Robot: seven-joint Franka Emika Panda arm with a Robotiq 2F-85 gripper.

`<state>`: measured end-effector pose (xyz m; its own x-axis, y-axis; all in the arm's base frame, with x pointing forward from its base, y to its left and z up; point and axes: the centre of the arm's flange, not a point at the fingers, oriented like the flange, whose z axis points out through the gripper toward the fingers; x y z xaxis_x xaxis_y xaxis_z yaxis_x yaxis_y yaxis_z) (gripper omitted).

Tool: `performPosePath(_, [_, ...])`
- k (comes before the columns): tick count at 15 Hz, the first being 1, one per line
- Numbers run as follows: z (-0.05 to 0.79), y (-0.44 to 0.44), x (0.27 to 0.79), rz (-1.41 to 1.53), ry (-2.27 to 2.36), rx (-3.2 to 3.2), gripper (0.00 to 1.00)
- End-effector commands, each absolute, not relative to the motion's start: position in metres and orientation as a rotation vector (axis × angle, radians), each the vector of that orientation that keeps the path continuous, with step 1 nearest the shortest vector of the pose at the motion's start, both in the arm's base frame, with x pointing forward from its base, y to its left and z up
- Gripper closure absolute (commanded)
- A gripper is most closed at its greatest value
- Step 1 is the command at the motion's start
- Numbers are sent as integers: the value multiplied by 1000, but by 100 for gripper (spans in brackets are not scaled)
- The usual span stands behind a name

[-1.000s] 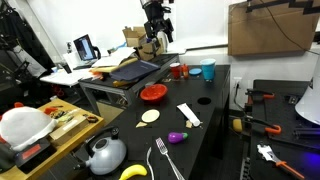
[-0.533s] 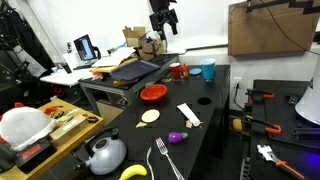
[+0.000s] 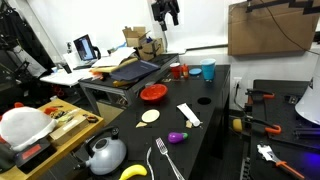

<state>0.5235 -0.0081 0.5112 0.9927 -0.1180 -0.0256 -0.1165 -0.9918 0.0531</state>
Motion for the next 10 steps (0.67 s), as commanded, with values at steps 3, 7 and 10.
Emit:
performPosePath(3, [539, -15, 515, 24, -179, 3114, 0])
performPosePath(7, [553, -20, 520, 36, -157, 3127, 0])
performPosePath(10, [563, -19, 522, 28, -91, 3176, 0])
